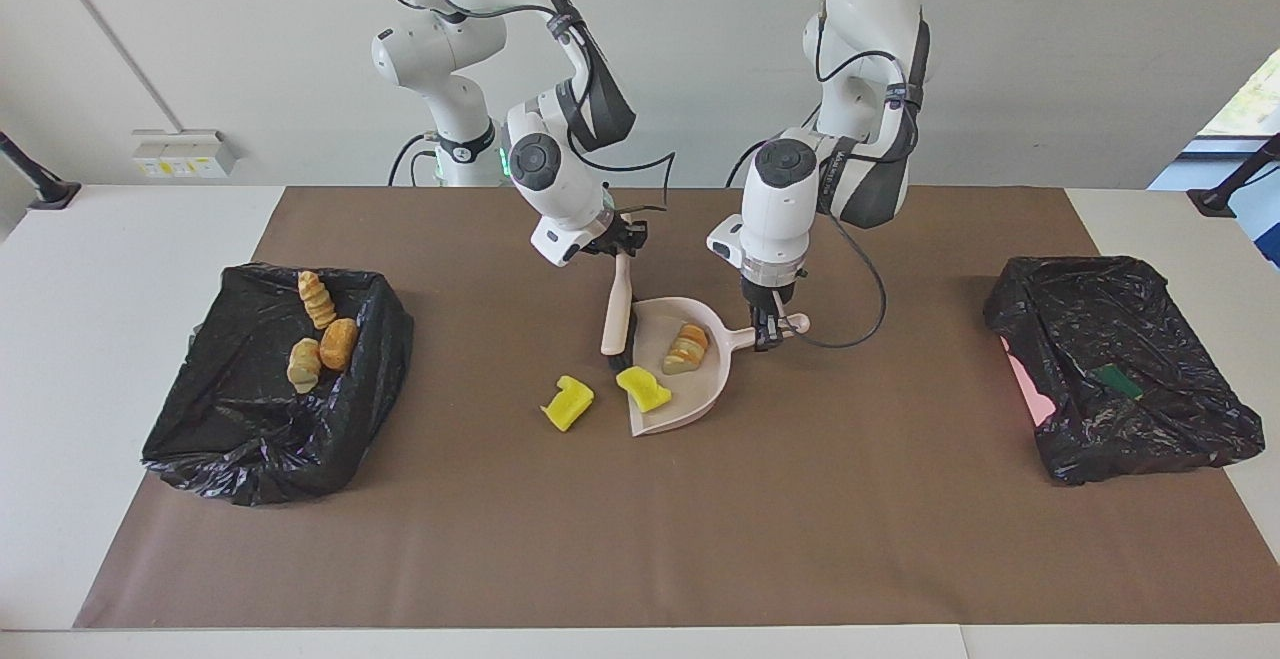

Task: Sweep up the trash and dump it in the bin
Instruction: 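Push the sponges and bread into the dustpan with the right gripper's brush, then draw the brush back behind the remaining sponge with the right gripper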

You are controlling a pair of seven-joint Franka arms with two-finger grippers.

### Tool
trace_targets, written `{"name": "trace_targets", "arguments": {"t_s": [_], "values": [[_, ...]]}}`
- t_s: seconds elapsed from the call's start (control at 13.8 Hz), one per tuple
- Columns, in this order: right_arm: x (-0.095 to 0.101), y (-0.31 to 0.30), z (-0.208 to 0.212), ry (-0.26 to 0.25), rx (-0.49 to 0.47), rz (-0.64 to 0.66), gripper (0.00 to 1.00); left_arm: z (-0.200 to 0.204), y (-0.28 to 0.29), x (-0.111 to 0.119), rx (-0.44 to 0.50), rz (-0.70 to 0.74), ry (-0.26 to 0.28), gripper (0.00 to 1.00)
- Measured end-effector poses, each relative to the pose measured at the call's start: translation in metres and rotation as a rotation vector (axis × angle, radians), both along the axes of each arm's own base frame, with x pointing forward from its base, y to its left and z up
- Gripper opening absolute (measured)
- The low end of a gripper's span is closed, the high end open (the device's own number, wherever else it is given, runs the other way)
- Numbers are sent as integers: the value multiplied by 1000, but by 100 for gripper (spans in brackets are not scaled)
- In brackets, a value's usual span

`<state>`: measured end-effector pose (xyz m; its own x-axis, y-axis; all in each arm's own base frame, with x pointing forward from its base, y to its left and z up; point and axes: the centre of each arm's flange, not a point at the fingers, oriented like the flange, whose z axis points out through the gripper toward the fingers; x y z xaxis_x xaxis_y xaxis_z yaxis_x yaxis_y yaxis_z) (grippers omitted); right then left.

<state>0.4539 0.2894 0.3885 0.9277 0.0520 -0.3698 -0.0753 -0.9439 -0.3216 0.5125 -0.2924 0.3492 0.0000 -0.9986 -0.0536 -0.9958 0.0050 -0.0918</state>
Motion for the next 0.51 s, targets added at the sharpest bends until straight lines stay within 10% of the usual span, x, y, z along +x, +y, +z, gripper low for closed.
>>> {"name": "trace_targets", "arguments": {"t_s": [0.51], "values": [[46, -138, 38, -125, -334, 269, 26, -2, 5, -6, -3, 87, 3, 31]]}}
